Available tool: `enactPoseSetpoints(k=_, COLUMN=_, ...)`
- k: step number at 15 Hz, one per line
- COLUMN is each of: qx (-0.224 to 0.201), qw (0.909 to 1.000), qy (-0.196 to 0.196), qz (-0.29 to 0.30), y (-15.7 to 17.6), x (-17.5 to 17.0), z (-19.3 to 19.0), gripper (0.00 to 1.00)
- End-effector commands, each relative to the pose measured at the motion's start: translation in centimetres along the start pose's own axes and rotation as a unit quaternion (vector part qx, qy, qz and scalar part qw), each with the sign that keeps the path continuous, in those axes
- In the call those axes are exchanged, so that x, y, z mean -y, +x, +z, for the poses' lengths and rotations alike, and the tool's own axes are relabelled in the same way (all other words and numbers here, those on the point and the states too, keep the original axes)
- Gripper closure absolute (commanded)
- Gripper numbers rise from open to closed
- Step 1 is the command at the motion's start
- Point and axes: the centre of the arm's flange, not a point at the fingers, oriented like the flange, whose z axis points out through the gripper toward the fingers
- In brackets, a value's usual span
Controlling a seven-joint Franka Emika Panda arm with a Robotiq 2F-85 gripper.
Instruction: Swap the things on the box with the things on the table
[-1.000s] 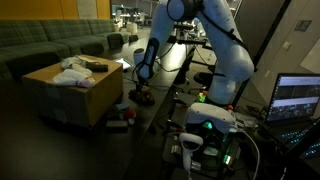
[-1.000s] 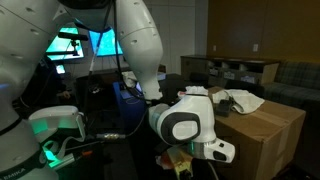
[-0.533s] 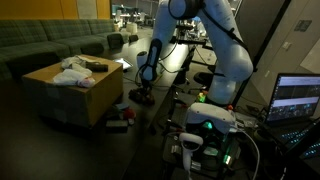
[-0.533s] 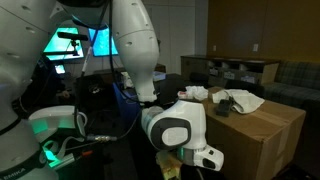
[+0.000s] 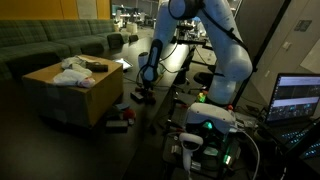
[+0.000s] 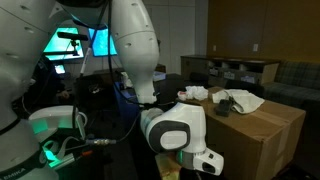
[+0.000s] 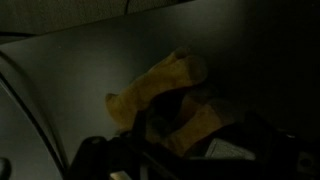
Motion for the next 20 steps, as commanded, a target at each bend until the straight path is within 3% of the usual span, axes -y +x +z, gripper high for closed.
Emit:
enactPoseSetpoints(k=1, qx=-0.018, qw=0.9998, qy=-0.008, qz=-0.01, y=1.0, x=-0.7, z=-0.3, gripper=0.0)
enactPoseSetpoints(k=16, qx=-0.016, qw=0.9993, qy=0.033, qz=0.006, y=7.1, x=-6.1, z=5.7, gripper=0.0)
enactPoseSetpoints(k=20, qx=0.004, qw=0.998, qy=0.054, qz=0.034, y=9.8, x=-7.8, z=6.3, gripper=0.0)
